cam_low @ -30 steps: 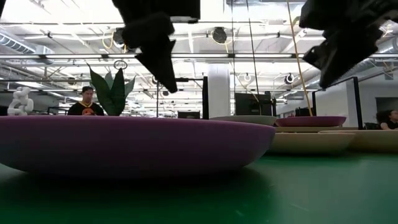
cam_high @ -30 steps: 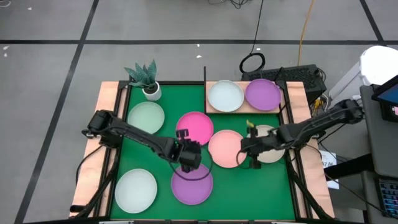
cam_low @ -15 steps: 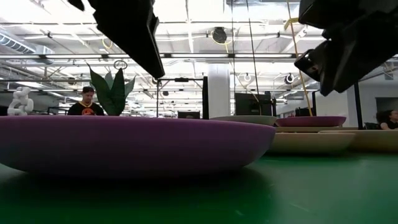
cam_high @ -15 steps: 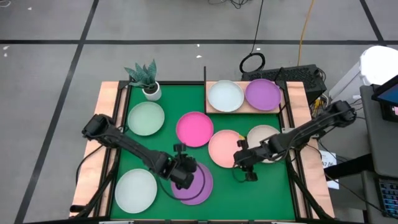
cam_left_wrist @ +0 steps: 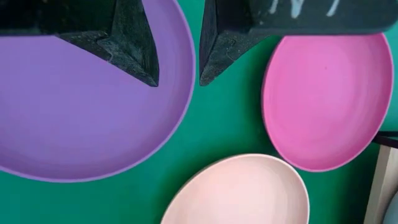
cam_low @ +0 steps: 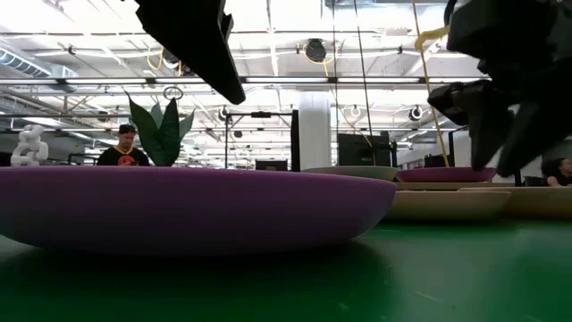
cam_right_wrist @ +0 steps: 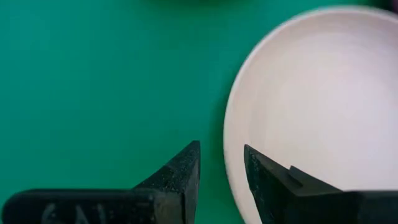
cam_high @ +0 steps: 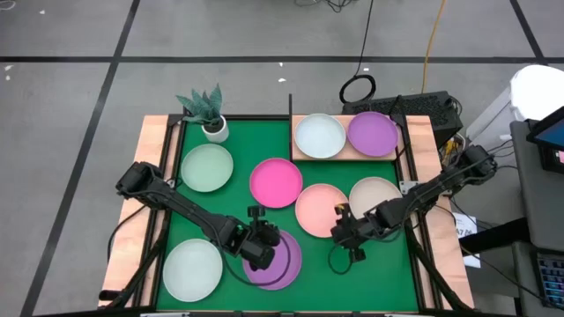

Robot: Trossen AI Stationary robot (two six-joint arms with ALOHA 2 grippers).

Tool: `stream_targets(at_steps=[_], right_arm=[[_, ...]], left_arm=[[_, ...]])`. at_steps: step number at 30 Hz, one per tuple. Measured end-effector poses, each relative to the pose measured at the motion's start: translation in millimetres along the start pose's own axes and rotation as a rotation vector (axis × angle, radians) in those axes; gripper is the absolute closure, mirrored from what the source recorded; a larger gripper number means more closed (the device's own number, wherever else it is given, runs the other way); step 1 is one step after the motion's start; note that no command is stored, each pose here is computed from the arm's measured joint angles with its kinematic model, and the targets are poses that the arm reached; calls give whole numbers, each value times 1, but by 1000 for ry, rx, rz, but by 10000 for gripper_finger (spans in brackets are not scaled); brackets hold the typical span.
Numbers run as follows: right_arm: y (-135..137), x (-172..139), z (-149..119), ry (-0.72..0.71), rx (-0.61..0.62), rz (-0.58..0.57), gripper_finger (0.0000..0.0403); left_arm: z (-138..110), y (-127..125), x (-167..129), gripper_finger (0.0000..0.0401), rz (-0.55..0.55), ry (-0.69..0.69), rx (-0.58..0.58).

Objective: Place and stack plates onto a shelf
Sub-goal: Stack the orange plate on top of the purple plate on the shelf

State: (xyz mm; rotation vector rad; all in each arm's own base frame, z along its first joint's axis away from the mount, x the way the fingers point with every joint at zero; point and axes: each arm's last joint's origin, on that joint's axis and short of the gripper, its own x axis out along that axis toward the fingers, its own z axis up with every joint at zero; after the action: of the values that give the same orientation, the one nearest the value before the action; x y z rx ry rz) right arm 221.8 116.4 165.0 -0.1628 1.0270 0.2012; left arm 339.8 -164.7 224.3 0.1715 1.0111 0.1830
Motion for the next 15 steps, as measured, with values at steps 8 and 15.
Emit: stream_targets(at_steps=[8,15], right_arm=[[2,18,-5,74,3,-9,298],[1,27,-8,101,10,-47,312]], left_arm=[[3,-2,0,282,-15,-32,-20],[2,-7,-3,282,-26,-45,-14]])
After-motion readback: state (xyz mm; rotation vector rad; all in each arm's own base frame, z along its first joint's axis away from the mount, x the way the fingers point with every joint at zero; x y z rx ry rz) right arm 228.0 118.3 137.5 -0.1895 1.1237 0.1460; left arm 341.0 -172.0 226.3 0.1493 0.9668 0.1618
